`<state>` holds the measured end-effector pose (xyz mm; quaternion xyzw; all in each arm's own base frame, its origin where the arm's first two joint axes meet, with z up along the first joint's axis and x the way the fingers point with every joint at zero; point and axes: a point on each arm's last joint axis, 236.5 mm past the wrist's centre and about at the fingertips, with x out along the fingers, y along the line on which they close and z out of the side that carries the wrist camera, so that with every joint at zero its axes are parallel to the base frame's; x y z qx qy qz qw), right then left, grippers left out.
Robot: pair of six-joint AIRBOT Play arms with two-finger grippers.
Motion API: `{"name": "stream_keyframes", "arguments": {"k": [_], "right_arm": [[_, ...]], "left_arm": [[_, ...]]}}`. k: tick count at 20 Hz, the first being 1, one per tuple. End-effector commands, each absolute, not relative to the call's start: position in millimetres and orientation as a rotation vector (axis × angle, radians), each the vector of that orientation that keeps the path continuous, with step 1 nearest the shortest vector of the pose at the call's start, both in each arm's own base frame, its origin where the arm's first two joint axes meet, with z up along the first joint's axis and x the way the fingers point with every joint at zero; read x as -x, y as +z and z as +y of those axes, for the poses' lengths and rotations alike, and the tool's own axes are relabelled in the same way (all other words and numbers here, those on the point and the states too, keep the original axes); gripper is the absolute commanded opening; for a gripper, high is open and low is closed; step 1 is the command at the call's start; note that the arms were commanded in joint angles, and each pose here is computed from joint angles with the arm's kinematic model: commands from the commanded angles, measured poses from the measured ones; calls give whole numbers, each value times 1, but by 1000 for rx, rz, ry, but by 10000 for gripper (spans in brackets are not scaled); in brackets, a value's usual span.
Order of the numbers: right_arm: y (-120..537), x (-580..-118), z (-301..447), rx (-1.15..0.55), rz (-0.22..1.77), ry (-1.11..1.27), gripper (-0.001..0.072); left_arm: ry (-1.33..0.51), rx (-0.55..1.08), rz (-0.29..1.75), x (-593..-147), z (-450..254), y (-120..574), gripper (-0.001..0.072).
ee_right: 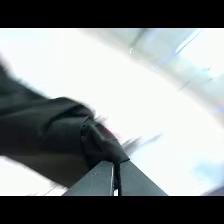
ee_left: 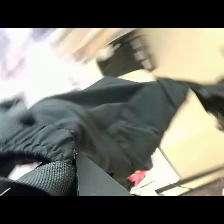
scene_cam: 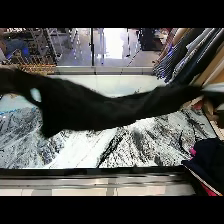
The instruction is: Fold the clothes and pants, and hang the long-sleeved shirts on hangers.
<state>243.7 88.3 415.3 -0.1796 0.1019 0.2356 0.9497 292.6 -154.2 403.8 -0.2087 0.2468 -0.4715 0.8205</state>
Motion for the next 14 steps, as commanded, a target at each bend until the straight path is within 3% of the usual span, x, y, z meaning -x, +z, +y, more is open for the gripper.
{"name": "stream_keyframes", "arguments": {"k": [1,3,6,11,14], "right_arm": [[534,-154,90,513,-175,284,11],[568,-137,90,525,-292,240,11],[550,-190,86,435,-191,307,11],[381,-356,117,38,366,739,12],[245,-437,128,-106,670,767,12]], "left_arm": [[-1183,206,124,-158,-194,517,10],[-1092,142,3,-150,-195,536,9],[-870,243,172,-223,-157,497,9],[-771,586,670,-370,-121,316,10],[-627,827,882,-452,-107,181,11]]}}
